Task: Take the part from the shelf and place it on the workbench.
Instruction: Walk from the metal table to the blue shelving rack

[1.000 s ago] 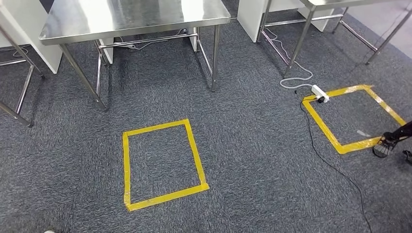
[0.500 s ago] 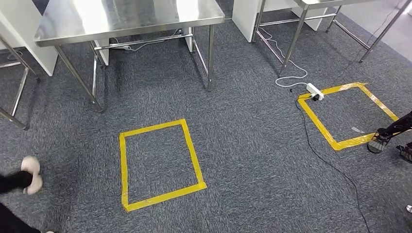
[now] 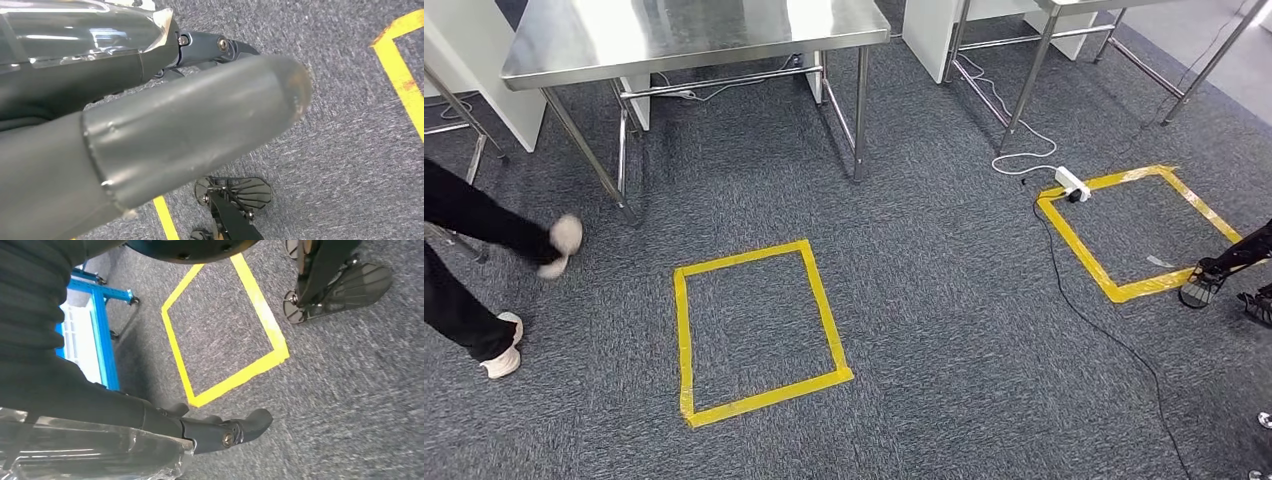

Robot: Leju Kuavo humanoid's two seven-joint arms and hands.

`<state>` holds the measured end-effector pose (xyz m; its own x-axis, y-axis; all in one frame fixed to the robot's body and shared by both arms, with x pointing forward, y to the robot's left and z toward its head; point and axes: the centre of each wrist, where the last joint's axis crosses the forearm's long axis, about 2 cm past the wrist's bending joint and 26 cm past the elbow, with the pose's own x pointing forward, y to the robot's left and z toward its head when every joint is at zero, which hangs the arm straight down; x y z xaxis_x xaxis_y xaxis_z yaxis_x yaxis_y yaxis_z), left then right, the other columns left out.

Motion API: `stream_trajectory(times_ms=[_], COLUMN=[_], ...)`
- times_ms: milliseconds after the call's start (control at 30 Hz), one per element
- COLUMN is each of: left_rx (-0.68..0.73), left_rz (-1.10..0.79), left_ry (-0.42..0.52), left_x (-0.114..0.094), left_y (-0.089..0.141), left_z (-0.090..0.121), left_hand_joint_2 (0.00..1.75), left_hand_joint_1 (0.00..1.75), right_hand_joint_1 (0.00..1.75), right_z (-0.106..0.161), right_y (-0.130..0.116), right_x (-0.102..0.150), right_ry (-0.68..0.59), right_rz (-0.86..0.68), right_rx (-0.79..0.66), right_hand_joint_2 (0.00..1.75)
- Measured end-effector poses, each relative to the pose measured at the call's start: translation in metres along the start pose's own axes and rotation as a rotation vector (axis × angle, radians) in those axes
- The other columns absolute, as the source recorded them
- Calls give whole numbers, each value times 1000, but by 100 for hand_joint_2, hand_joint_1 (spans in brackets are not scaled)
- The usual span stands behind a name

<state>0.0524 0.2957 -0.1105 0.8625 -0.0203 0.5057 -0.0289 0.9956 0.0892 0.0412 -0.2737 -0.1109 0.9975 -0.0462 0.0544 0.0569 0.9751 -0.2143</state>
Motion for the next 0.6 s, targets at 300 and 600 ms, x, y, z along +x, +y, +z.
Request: stream_trajectory(times_ms=[300, 600], left_rx=[6, 12], left_rz=[5, 5], left_ry=[3, -1], left_x=[-1, -1], left_y=[0, 1], left_z=[0, 0], left_hand_joint_2=[0, 0], left_hand_joint_1=[0, 0], right_hand_joint_1=[0, 0], right_z=[1, 1], right_y=[2, 3], right_x=[-1, -1], right_ry=[-6, -39], right_rz=[11, 12], right_rx=[9, 32], right_hand_joint_2=[0, 0])
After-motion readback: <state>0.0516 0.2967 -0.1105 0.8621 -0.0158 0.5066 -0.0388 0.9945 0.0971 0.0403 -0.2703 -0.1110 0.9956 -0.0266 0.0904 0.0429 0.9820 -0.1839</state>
